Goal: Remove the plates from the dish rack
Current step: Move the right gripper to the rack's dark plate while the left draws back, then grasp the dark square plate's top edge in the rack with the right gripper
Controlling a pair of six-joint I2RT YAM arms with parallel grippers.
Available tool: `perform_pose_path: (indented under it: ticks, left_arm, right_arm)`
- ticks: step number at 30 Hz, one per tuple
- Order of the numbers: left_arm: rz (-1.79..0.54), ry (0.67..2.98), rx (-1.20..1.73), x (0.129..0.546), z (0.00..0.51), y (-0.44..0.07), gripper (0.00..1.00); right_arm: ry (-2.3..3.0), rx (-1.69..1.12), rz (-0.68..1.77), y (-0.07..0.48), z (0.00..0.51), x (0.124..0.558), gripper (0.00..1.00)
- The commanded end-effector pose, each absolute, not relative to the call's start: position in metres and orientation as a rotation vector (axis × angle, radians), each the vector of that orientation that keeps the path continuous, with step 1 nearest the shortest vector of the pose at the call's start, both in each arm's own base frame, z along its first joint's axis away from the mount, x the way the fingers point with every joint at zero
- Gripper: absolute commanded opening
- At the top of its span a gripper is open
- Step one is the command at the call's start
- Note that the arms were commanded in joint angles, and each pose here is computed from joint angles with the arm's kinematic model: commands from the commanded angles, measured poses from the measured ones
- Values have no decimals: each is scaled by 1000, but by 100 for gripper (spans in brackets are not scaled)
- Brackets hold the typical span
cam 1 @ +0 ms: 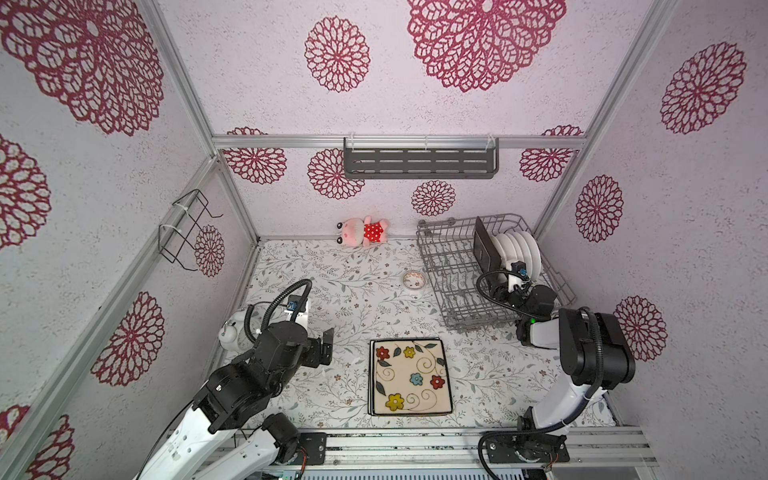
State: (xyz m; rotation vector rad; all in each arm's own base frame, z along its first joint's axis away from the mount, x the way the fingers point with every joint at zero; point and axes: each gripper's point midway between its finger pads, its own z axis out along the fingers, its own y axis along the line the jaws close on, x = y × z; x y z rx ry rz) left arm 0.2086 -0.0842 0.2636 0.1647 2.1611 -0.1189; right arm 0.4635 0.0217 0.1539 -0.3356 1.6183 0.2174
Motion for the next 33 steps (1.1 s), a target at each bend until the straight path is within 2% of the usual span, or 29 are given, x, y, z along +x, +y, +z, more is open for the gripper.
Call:
perform_pose_path:
  ticks: [1, 6, 16, 33]
  left_arm:
    - [-111, 2138, 149, 215, 268, -84, 97]
    - [-111, 2146, 148, 217, 265, -85, 97]
    - [-106, 2167, 157, 222, 257, -88, 97]
    - [-119, 2215, 185, 221, 239, -92, 97]
  right_arm:
    - [1527, -411, 204, 32, 176, 471, 64]
    - [1526, -407, 197, 31, 174, 481, 60]
    - [1508, -425, 208, 35, 173, 488, 38]
    - [1492, -457, 217, 46, 169, 489, 22]
